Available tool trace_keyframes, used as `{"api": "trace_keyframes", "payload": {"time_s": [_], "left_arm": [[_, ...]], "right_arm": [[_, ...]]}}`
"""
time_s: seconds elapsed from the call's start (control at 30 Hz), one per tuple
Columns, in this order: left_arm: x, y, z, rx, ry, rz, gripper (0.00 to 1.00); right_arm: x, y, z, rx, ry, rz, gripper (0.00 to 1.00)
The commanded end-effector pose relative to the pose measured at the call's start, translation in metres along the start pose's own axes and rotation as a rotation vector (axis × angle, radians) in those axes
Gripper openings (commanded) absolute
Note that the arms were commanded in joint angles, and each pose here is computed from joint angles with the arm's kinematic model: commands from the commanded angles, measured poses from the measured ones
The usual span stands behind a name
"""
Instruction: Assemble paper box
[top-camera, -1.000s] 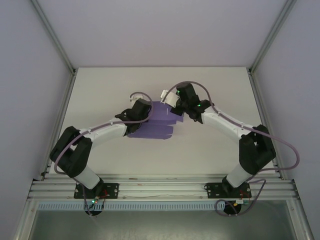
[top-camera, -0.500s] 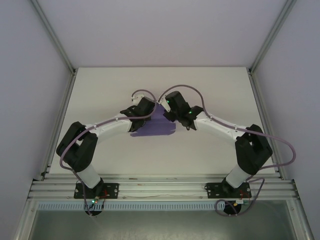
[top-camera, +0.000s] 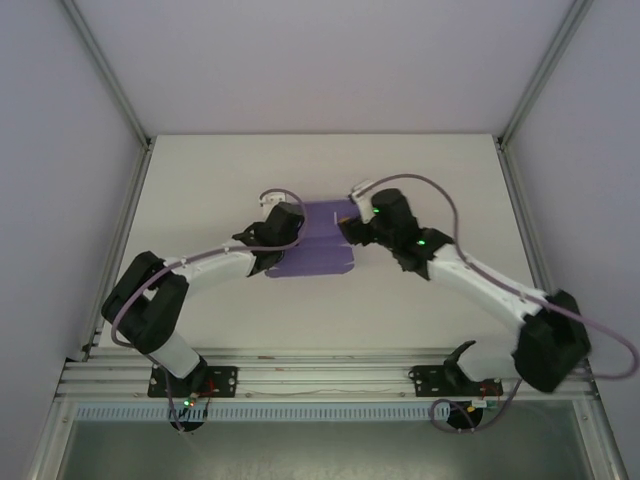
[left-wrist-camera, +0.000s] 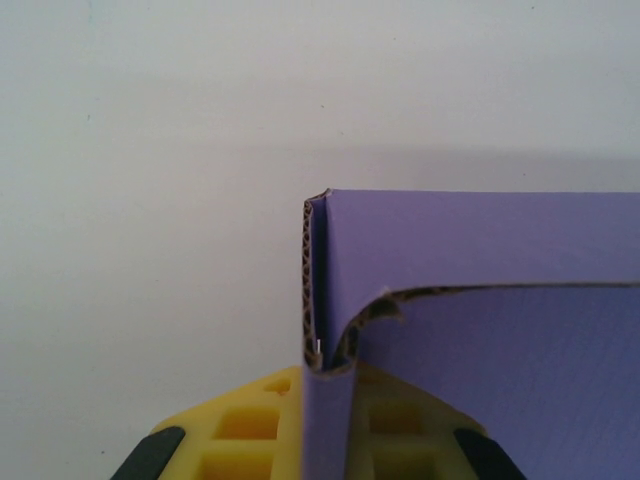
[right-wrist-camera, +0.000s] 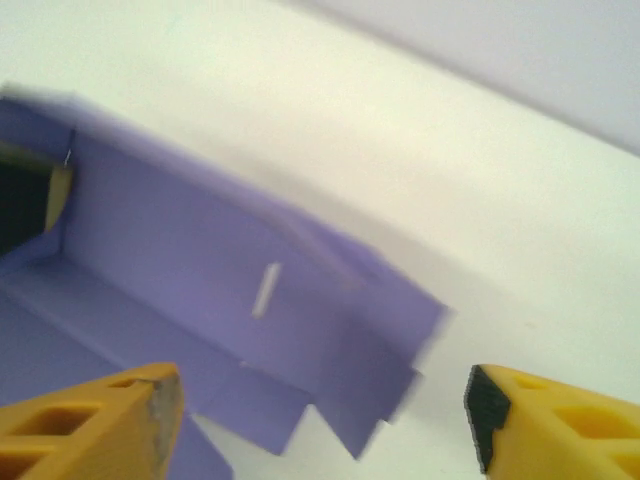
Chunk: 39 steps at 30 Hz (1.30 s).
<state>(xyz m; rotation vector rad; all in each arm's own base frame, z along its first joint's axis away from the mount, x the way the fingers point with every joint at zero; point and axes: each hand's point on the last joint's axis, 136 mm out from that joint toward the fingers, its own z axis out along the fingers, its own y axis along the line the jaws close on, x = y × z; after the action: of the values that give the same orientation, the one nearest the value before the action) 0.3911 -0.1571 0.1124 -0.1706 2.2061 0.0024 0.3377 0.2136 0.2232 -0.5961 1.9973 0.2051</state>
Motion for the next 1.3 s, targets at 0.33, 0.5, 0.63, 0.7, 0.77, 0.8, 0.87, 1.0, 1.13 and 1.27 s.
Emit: {"api": "trace_keyframes", "payload": {"time_s": [0.33, 0.5, 0.63, 0.7, 0.77, 0.8, 0.87, 1.0, 1.13, 1.27], "left_arm": [[-0.030, -0.021, -0.025, 0.181, -0.159, 0.017, 0.00], [-0.033, -0.023, -0.031, 0.203, -0.191, 0.006, 0.00], [-0.038, -0.023, -0.034, 0.204, -0.204, -0.013, 0.00], [-0.041, -0.026, -0.034, 0.215, -0.207, -0.017, 0.00], [-0.043, -0.030, -0.035, 0.236, -0.212, -0.018, 0.00], [-0.043, -0.031, -0.036, 0.244, -0.215, -0.022, 0.00], [-0.044, -0.035, -0.038, 0.266, -0.223, -0.019, 0.00], [-0.044, -0.036, -0.042, 0.275, -0.245, -0.013, 0.00], [-0.042, -0.028, -0.043, 0.246, -0.262, -0.023, 0.00], [-0.047, -0.019, -0.047, 0.221, -0.294, -0.054, 0.00]], "right_arm": [[-0.025, -0.071, 0.001, 0.238, -0.067, 0.194, 1.00], [-0.011, -0.047, 0.025, 0.110, 0.030, 0.126, 1.00], [0.004, -0.019, 0.035, -0.048, 0.064, 0.075, 1.00], [0.005, -0.006, 0.040, -0.107, 0.063, 0.080, 1.00], [0.002, 0.002, 0.045, -0.132, 0.047, 0.083, 1.00], [-0.001, 0.003, 0.048, -0.125, 0.028, 0.086, 1.00], [-0.010, 0.000, 0.054, -0.079, -0.021, 0.106, 1.00], [-0.026, -0.022, 0.057, 0.136, -0.114, 0.184, 1.00], [-0.027, -0.033, 0.040, 0.246, -0.170, 0.241, 1.00], [0.004, -0.036, 0.018, 0.247, -0.119, 0.291, 1.00]]}}
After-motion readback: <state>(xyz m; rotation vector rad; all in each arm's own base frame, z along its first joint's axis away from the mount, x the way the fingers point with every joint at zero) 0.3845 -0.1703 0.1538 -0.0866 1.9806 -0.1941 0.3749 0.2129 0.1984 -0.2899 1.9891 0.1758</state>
